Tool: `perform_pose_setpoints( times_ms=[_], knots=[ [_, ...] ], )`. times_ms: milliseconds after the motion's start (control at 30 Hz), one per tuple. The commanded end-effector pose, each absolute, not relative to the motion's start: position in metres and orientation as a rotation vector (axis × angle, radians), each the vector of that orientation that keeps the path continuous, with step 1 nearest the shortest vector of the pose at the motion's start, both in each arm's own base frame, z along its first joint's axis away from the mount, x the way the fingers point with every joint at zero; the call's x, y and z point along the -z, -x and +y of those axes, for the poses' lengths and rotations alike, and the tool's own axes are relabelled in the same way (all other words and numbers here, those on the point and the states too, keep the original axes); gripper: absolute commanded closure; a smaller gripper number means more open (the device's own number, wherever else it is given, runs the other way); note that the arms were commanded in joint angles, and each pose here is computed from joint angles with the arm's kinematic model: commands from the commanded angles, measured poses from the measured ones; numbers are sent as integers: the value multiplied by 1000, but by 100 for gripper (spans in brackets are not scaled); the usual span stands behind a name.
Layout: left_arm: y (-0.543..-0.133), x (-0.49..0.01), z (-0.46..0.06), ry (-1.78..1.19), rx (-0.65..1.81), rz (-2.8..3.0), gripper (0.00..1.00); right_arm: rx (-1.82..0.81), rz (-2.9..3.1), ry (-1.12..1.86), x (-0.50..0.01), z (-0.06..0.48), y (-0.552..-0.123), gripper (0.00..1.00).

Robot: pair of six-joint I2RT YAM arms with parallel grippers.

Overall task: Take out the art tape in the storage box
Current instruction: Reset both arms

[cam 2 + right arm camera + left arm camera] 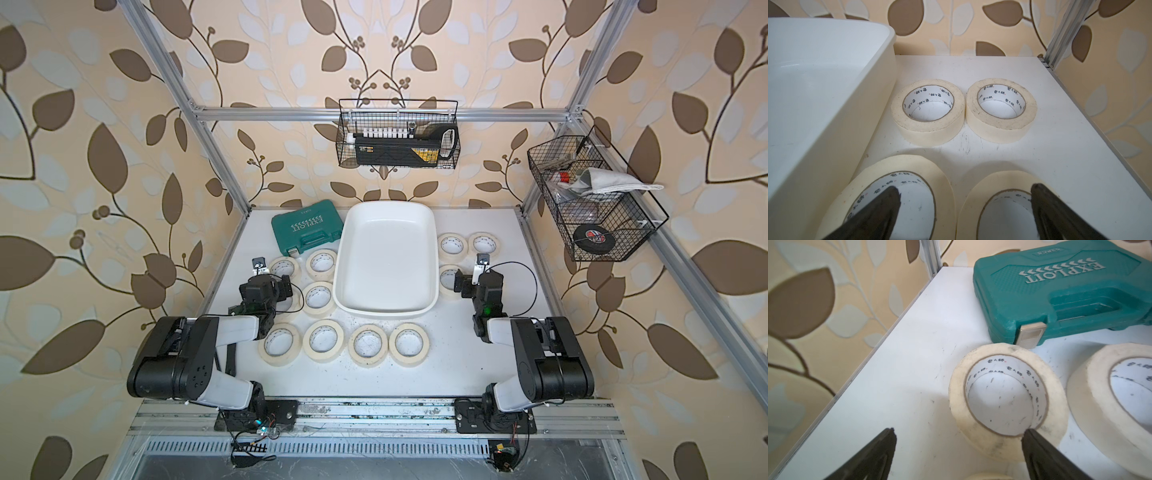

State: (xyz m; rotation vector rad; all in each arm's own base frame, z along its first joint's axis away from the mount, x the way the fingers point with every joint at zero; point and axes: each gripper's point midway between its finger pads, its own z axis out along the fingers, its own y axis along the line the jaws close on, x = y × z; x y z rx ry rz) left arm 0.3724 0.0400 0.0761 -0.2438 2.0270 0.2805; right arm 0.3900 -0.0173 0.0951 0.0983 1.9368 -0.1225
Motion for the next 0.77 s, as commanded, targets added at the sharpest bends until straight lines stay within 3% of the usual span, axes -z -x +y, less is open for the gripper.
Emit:
perform_pose_setpoints(
  times_ms=[0, 67, 733],
  knots=[
    [-375, -93, 35, 209, -245, 1946, 6, 105, 1935, -95, -92, -15, -388, 1],
    [-368, -87, 33, 185, -187, 1887, 1, 104, 1936, -95, -91, -15, -388, 1],
    [-376, -80, 46, 267, -196, 1970, 1, 104, 1936, -94, -92, -15, -388, 1]
  ],
)
